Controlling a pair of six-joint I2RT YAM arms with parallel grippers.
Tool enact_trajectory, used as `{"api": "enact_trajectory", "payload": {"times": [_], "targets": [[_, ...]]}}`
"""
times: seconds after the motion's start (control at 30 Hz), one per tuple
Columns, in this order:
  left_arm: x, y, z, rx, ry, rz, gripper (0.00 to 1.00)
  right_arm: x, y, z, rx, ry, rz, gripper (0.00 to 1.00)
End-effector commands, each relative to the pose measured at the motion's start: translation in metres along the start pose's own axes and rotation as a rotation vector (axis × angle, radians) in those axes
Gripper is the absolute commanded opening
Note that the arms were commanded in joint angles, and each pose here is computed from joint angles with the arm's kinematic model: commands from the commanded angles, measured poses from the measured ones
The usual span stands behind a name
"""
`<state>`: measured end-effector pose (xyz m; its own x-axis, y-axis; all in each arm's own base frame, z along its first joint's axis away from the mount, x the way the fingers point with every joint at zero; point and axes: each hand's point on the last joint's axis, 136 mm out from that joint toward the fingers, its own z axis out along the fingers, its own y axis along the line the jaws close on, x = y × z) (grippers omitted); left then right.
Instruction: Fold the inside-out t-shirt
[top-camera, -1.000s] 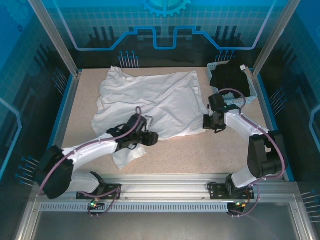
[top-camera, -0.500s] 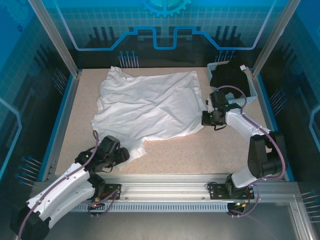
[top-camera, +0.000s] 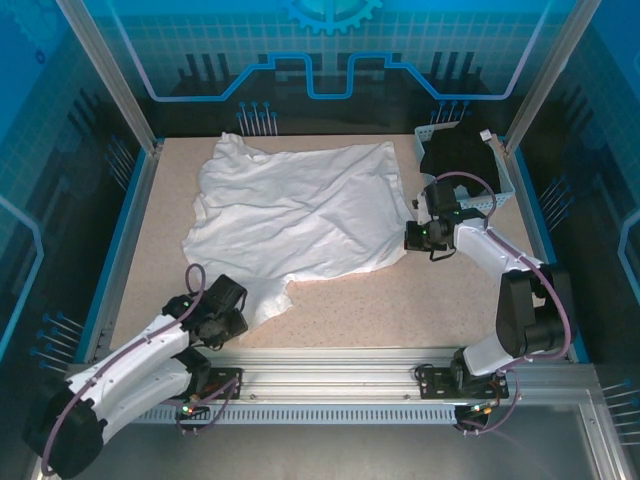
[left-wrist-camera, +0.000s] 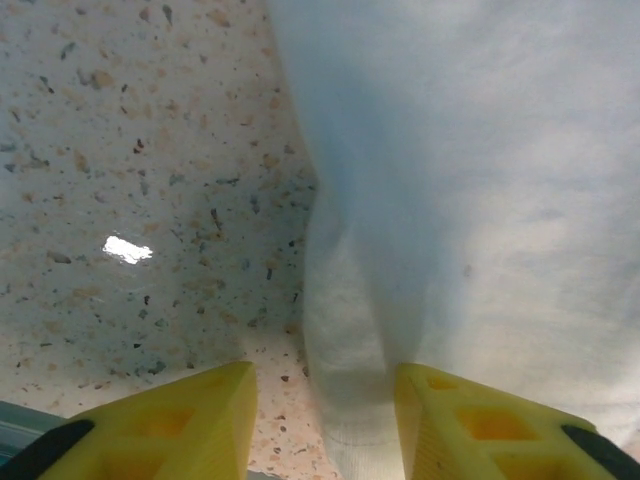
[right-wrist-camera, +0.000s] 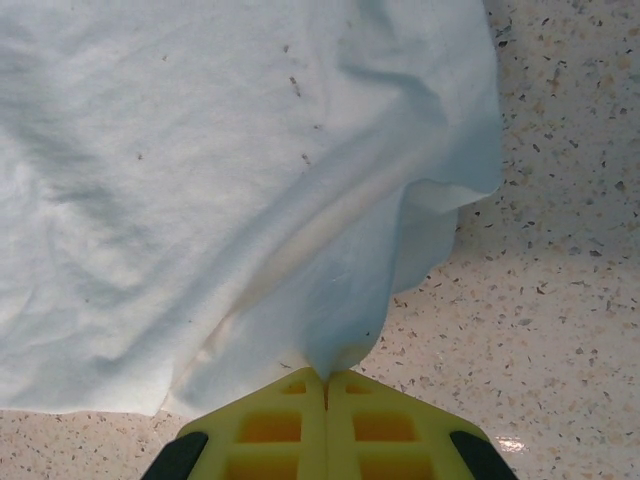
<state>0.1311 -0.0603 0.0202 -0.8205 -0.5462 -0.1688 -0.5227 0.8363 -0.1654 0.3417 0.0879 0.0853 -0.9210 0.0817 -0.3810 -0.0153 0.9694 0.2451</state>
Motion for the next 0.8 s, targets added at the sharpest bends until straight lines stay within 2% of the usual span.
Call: {"api": "enact_trajectory", "payload": {"times": [0.0,0.17,0.23,0.47,0.5,0.6,0.77], "targets": [[0.002,-0.014,0.004,0.054,0.027,-0.004,0.38,-0.001,0.000,-0.006,-0.017,-0.016,-0.005,0.00],[0.006,-0.028,0.018,0.088,0.068,0.018,0.38,0.000,-0.001,-0.005,-0.015,-0.009,-0.002,0.00],[0.007,-0.030,0.022,0.089,0.079,0.027,0.35,0.000,-0.001,-0.006,-0.012,-0.009,-0.004,0.00],[0.009,-0.032,0.026,0.116,0.082,0.026,0.03,-0.001,-0.005,-0.007,-0.002,-0.013,0.003,0.00],[0.007,-0.033,0.025,0.119,0.073,0.027,0.00,-0.002,-0.005,-0.007,-0.003,-0.017,0.003,0.00],[-0.006,-0.037,0.012,0.128,0.016,0.044,0.00,-0.003,-0.007,-0.009,-0.001,-0.027,0.013,0.00],[-0.049,-0.047,-0.034,0.185,-0.161,0.049,0.00,-0.014,-0.022,-0.026,-0.052,-0.104,0.109,0.00]]}}
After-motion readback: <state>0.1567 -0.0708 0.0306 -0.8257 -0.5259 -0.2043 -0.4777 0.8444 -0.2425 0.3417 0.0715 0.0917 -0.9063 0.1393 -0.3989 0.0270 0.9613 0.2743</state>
